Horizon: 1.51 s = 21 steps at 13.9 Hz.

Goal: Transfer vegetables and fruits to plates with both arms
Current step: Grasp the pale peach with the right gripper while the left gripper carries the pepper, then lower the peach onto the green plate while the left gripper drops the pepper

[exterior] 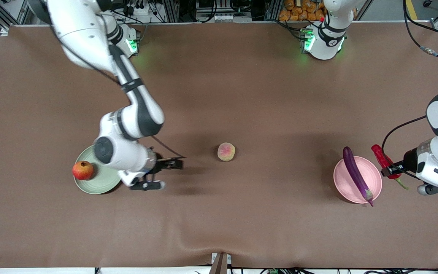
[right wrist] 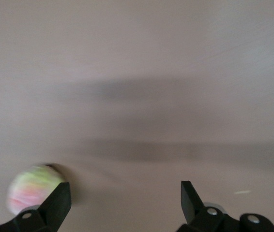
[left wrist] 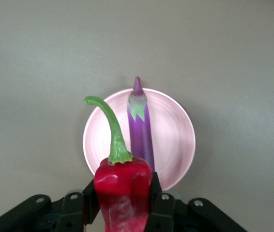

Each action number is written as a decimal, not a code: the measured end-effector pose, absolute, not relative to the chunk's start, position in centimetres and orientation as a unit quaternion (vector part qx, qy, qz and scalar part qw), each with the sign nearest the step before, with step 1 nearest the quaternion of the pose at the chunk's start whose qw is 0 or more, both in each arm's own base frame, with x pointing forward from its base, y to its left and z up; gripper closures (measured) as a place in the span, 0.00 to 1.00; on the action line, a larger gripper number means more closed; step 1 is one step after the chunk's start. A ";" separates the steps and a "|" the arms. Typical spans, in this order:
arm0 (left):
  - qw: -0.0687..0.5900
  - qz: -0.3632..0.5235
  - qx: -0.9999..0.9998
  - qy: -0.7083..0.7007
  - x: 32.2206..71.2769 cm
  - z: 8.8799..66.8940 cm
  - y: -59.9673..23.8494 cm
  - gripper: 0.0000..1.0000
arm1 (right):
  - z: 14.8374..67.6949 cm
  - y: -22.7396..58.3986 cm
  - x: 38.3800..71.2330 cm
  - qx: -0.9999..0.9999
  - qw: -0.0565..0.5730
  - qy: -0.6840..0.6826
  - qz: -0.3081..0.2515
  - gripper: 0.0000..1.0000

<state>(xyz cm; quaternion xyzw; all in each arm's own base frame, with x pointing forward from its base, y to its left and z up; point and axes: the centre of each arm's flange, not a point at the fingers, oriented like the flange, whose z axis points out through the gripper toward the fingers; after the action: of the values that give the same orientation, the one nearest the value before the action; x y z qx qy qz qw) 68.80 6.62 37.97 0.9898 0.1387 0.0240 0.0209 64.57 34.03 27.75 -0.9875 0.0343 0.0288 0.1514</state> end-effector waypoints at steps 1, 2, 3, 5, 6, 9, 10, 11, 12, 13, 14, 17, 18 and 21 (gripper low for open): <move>0.019 0.024 0.991 0.131 69.0 37.6 7.7 0.59 | 27.2 36.9 63.3 -0.987 0.150 0.052 0.027 0.00; 0.018 0.023 0.992 0.120 69.3 37.1 8.9 0.59 | 26.5 39.2 62.1 -0.986 0.150 0.065 0.023 0.00; 0.017 0.022 0.993 0.112 69.5 36.5 9.9 0.59 | 25.7 41.0 61.2 -0.986 0.151 0.070 0.019 0.00; 0.018 0.019 0.995 0.094 70.1 35.1 11.6 0.59 | 24.2 43.8 59.8 -0.986 0.153 0.066 0.007 0.00; 0.020 0.017 0.996 0.085 70.4 34.4 12.2 0.59 | 23.4 45.3 59.1 -0.986 0.155 0.064 0.002 0.00; 0.028 0.013 0.997 0.065 71.1 32.5 12.6 0.59 | 21.7 48.7 57.6 -0.986 0.157 0.055 -0.004 0.00; 0.030 0.013 0.998 0.059 71.2 32.1 12.6 0.59 | 21.4 49.2 57.3 -0.986 0.157 0.053 -0.004 0.00; 0.031 0.015 0.998 0.051 71.4 31.5 12.6 0.59 | 21.1 49.5 57.1 -0.987 0.155 0.051 -0.004 0.00; 0.031 0.019 0.998 0.043 71.5 31.0 12.8 0.59 | 20.7 49.7 57.0 -0.987 0.152 0.046 -0.007 0.00; 0.031 0.025 0.999 0.037 71.7 30.4 13.1 0.59 | 20.4 50.0 56.8 -0.988 0.147 0.038 -0.013 0.00; 0.031 0.029 0.998 0.034 71.8 29.9 13.3 0.59 | 20.1 50.2 56.6 -0.989 0.143 0.032 -0.017 0.01; 0.034 0.028 0.999 0.030 72.1 28.6 13.1 0.59 | 20.4 49.7 57.3 -0.989 0.139 0.032 -0.028 0.23; 0.036 0.026 0.999 0.029 72.1 28.1 12.9 0.59 | 20.9 48.9 58.2 -0.989 0.139 0.039 -0.032 0.25; 0.039 0.018 0.999 0.027 72.1 26.6 12.6 0.59 | 23.5 44.5 61.8 -0.989 0.129 0.067 -0.018 0.26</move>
<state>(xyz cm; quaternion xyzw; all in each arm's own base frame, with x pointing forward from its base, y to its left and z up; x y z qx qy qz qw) 72.10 12.65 26.57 0.9987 0.0272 0.0177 0.0392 61.84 44.52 23.49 -0.9892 0.0674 -0.0184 0.1292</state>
